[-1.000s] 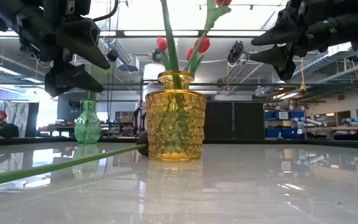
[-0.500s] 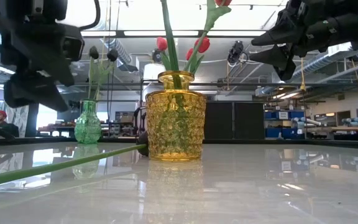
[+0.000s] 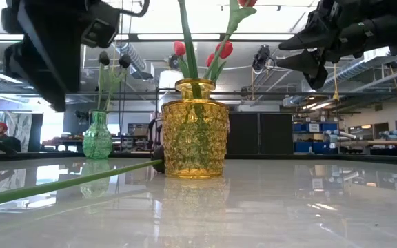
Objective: Sort flowers into vase by color
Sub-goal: Put the black flower into the green vase
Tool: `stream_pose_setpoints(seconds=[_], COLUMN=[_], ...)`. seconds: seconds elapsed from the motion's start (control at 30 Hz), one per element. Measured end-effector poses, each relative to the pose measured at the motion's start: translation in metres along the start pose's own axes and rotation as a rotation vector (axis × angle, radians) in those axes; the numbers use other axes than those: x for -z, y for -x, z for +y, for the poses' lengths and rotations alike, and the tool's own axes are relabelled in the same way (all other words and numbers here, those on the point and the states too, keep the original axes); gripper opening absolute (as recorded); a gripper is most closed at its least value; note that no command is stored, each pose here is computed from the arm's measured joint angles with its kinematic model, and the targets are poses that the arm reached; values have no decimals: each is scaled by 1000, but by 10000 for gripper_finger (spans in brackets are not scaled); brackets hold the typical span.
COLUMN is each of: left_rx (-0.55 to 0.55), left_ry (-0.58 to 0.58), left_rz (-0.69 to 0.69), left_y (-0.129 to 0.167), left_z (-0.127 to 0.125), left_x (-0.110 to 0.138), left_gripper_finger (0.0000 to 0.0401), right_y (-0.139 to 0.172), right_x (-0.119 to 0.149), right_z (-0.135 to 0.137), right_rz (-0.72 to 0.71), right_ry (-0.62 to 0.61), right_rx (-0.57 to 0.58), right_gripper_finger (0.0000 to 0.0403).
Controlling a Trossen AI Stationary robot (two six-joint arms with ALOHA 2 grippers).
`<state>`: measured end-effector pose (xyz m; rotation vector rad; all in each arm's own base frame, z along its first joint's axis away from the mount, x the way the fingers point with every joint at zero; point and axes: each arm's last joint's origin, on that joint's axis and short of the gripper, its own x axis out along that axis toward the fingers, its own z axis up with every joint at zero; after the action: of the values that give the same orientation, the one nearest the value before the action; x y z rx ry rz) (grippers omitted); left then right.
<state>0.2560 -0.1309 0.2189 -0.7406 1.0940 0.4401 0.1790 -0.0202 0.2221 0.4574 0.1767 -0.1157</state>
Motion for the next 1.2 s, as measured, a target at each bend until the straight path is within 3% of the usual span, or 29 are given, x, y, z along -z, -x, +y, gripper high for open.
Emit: stream_pose_setpoints(seconds=[0.27, 0.77, 0.93, 1.2], left_rx=[-60, 57, 84, -35], left_ry=[81, 280, 279, 236], left_rz=[171, 234, 228, 215], left_y=[-27, -67, -60, -59], left_z=[-7, -32, -50, -69], left_x=[20, 36, 28, 17], left_gripper_finger=[243, 243, 243, 243], right_y=[0, 0, 0, 0], right_x=[0, 0, 0, -1], right_z=[0, 0, 0, 0], right_rz=[-2, -2, -2, -6], right_ry=[0, 0, 0, 0], right_rx=[-1, -1, -2, -3], right_gripper_finger=[193, 193, 194, 193])
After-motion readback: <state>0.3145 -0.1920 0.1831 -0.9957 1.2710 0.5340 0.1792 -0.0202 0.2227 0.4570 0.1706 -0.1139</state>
